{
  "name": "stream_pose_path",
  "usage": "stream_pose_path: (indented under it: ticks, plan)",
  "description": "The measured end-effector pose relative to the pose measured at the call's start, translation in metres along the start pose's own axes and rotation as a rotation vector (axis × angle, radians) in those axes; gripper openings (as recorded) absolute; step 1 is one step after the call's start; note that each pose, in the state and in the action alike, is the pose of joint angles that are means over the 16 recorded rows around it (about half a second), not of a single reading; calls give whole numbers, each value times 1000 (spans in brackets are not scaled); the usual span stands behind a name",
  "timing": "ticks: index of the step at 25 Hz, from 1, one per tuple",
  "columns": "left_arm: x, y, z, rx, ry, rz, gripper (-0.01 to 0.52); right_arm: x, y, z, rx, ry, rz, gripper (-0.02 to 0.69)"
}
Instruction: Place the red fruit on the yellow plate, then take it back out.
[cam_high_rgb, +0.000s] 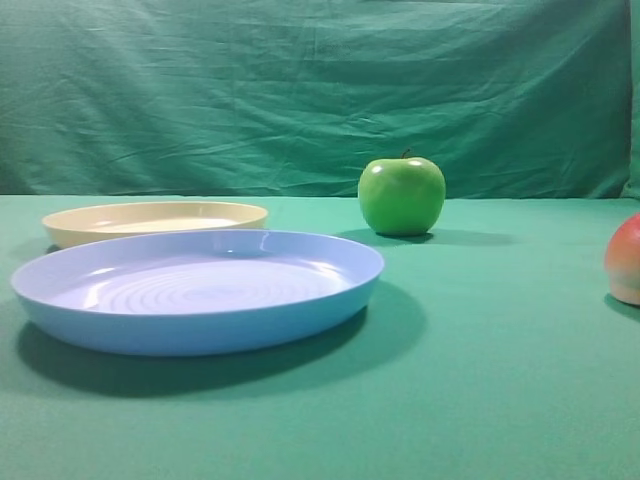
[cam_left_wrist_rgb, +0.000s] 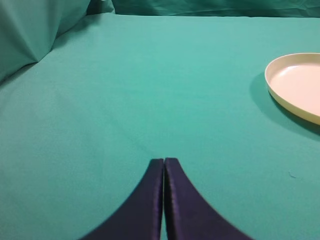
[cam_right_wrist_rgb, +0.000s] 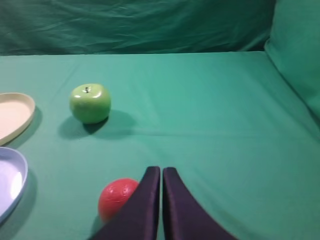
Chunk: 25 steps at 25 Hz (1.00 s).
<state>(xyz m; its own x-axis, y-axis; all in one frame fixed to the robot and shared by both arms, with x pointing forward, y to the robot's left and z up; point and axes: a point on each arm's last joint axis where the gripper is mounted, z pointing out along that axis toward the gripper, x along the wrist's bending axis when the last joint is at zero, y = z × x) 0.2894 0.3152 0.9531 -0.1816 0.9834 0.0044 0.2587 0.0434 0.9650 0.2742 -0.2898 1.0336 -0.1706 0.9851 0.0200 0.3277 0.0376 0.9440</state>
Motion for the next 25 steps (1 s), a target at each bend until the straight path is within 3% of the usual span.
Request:
stream_pose_path:
  ticks: [12, 25]
  plan:
    - [0, 0, 0, 0, 0, 0, 0, -7, -63, 34, -6, -94, 34, 0]
    - [0, 0, 0, 0, 0, 0, 0, -9, -77, 43, -18, -100, 36, 0]
